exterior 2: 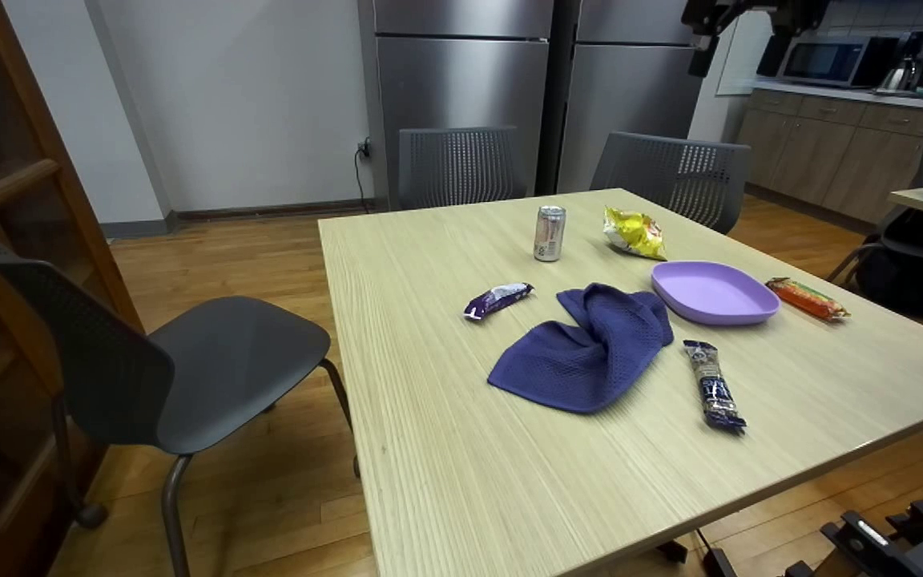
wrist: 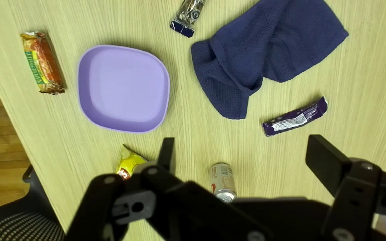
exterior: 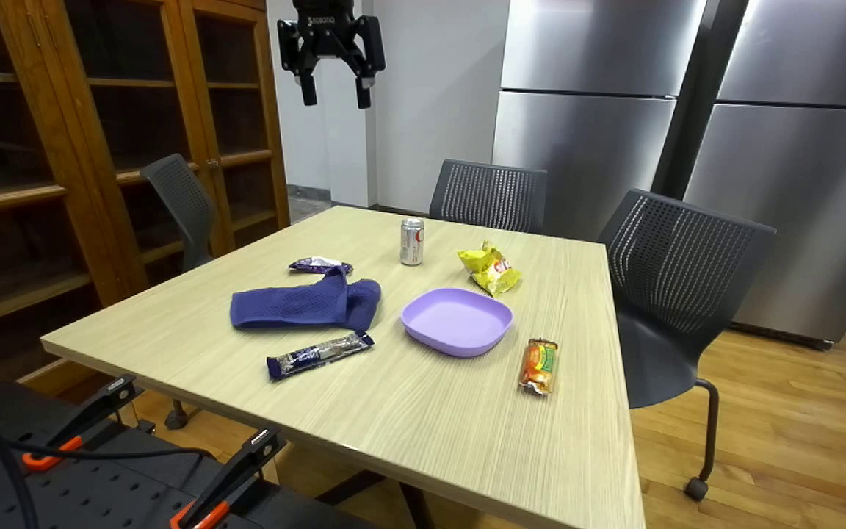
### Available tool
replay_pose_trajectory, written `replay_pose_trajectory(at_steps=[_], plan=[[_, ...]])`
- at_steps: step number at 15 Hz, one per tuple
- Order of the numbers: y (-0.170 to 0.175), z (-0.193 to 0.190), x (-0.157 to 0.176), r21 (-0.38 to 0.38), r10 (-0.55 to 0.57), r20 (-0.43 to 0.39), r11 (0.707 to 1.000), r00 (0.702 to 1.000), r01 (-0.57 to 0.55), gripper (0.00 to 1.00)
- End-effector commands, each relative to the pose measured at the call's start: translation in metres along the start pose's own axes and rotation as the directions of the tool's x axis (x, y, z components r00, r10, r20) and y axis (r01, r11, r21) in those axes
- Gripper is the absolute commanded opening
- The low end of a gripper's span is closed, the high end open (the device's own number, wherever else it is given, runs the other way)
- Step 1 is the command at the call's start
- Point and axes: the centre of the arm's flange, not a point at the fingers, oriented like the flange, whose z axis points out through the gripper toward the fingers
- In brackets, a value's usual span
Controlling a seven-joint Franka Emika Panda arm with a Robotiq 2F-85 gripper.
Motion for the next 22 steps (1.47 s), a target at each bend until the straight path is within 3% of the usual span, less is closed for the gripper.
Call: replay_pose_trajectory(at_steps=[1, 13, 22], plan=[[-0.013, 0.019, 0.027, 0.02, 0.036, -0.006, 0.999, 0.999, -0.036, 1.0], [-0.067, 0.08, 0.088, 0.057, 0.163, -0.039, 0.985, 0.986, -0.161, 1.0], [-0.113, 0.122, 0.114, 0.098, 0.343, -0.062, 0.937, 0.937, -0.336, 1.0]])
